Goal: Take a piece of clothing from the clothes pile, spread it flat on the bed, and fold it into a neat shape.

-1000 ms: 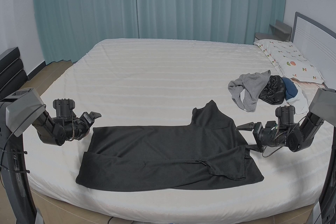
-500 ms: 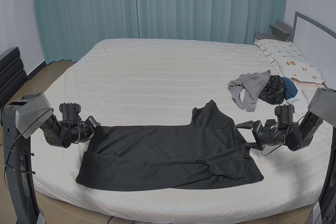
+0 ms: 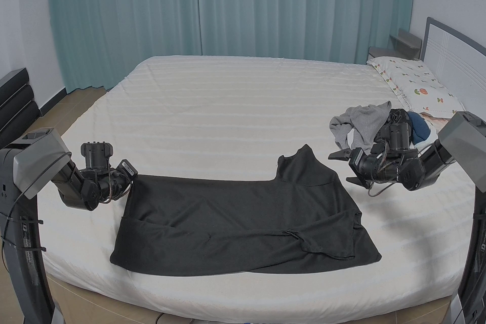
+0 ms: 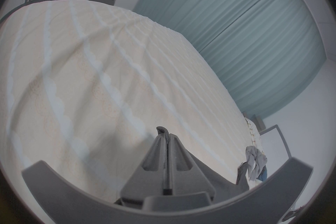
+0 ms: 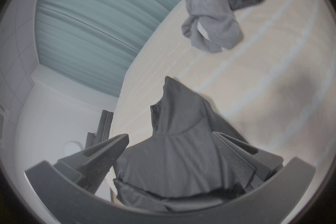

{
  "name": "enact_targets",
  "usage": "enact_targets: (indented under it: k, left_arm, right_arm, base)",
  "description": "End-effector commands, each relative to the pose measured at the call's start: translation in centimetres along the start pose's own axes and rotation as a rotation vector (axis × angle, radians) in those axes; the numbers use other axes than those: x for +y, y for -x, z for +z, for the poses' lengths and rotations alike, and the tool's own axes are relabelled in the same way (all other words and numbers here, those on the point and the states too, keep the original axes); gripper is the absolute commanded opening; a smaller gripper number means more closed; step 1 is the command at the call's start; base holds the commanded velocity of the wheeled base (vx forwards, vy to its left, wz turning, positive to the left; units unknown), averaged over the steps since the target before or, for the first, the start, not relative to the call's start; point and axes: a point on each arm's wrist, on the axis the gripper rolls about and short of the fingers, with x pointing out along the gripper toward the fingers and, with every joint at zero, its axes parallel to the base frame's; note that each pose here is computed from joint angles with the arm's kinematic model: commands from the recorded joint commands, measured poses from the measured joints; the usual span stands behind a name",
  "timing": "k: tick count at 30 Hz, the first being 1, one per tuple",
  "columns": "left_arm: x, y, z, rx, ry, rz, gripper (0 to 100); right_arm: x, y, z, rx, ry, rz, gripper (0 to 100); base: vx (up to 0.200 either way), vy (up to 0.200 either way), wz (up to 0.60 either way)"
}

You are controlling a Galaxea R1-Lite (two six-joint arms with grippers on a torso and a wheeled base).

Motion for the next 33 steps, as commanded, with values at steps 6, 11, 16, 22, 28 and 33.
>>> enact_targets:
  k: [6,11,16,22,28,33]
  left_arm:
    - [-0.9,1.1,0.6,-0.018,0.039,-0.019,0]
    - [-0.8,1.1,0.5,-0.015,0.039,-0.016,0]
    - [-0.7,1.0,0.4,-0.011,0.046,-0.012,0]
    - [-0.7,1.1,0.4,-0.009,0.052,-0.014,0]
    - [-0.8,1.2,0.4,-0.012,0.052,-0.017,0]
    - [-0.9,1.2,0.5,-0.015,0.051,-0.018,0]
  right_arm:
    - [-1.2,-7.8,0.7,-0.003,0.120,-0.116,100]
    - [-2.7,-9.6,1.4,-0.025,0.115,-0.123,100]
    - [-3.4,-10.3,1.7,-0.035,0.114,-0.121,100]
    - [-3.3,-10.7,1.6,-0.036,0.120,-0.115,0]
    - [-3.1,-10.2,1.8,-0.040,0.118,-0.115,0]
    - [-3.0,-9.5,2.3,-0.050,0.114,-0.116,0]
  base:
    - [0.000,0.000,0.00]
    - [0.000,0.000,0.00]
    - [0.000,0.000,0.00]
    - [0.000,0.000,0.00]
    - [0.000,0.000,0.00]
    - [0.000,0.000,0.00]
